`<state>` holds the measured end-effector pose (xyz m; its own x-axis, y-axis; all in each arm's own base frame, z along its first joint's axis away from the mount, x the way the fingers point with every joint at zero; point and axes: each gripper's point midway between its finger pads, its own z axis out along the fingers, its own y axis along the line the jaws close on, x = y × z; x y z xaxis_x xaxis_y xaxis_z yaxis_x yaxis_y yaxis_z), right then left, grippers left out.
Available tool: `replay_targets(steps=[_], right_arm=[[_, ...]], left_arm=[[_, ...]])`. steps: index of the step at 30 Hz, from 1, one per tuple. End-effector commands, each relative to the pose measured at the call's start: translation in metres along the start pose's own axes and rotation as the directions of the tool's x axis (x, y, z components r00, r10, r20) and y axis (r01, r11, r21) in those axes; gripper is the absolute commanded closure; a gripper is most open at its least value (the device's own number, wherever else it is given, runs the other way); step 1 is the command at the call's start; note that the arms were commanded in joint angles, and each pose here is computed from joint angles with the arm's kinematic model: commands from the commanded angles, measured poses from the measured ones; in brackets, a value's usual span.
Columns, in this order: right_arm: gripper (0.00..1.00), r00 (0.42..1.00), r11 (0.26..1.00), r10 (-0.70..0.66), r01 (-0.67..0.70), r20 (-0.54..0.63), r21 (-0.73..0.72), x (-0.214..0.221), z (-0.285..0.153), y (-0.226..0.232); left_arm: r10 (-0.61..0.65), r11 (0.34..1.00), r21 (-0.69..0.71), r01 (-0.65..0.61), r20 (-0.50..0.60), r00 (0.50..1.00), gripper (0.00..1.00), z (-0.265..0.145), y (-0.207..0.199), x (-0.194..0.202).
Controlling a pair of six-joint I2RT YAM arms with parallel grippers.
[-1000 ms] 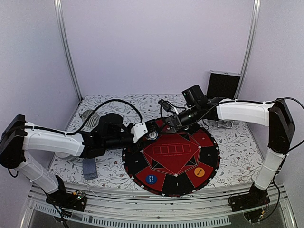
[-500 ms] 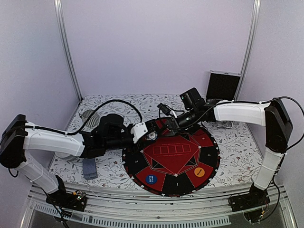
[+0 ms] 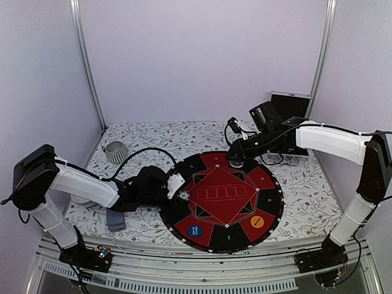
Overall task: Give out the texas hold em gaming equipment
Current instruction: Place the poker chips pile at the small blind area.
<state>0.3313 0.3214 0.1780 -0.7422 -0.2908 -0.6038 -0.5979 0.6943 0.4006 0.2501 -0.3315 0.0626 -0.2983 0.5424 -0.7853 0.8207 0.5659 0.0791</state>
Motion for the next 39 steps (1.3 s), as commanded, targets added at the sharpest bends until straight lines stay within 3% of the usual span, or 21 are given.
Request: replay_targets(steps=[1, 24, 27, 33, 39], right_arm=[[0.74, 0.999, 0.995, -0.032, 0.031, 0.009, 0.098, 0.001, -0.008, -0.013], [0.7, 0.999, 0.992, -0.042, 0.038, 0.026, 0.123, 0.001, -0.014, -0.016], [0.7, 0.999, 0.992, -0.042, 0.039, 0.023, 0.119, 0.001, -0.013, -0.016], [0.68, 0.999, 0.992, -0.046, 0.043, 0.027, 0.115, 0.0, -0.014, -0.014], [0.66, 0.998, 0.992, -0.049, 0.045, 0.03, 0.115, 0.0, -0.016, -0.014]], left_arm=[[-0.098, 0.994, -0.052, 0.096, -0.034, 0.995, 1.0, 0.007, 0.011, 0.015], [-0.129, 0.992, -0.006, 0.13, -0.169, 0.977, 1.0, 0.003, -0.001, 0.061], [-0.124, 0.992, -0.013, 0.124, -0.185, 0.975, 0.91, 0.003, 0.0, 0.064], [-0.12, 0.993, -0.023, 0.118, -0.201, 0.972, 0.61, 0.003, 0.001, 0.067], [-0.124, 0.992, -0.017, 0.123, -0.205, 0.971, 0.41, -0.001, 0.0, 0.066]])
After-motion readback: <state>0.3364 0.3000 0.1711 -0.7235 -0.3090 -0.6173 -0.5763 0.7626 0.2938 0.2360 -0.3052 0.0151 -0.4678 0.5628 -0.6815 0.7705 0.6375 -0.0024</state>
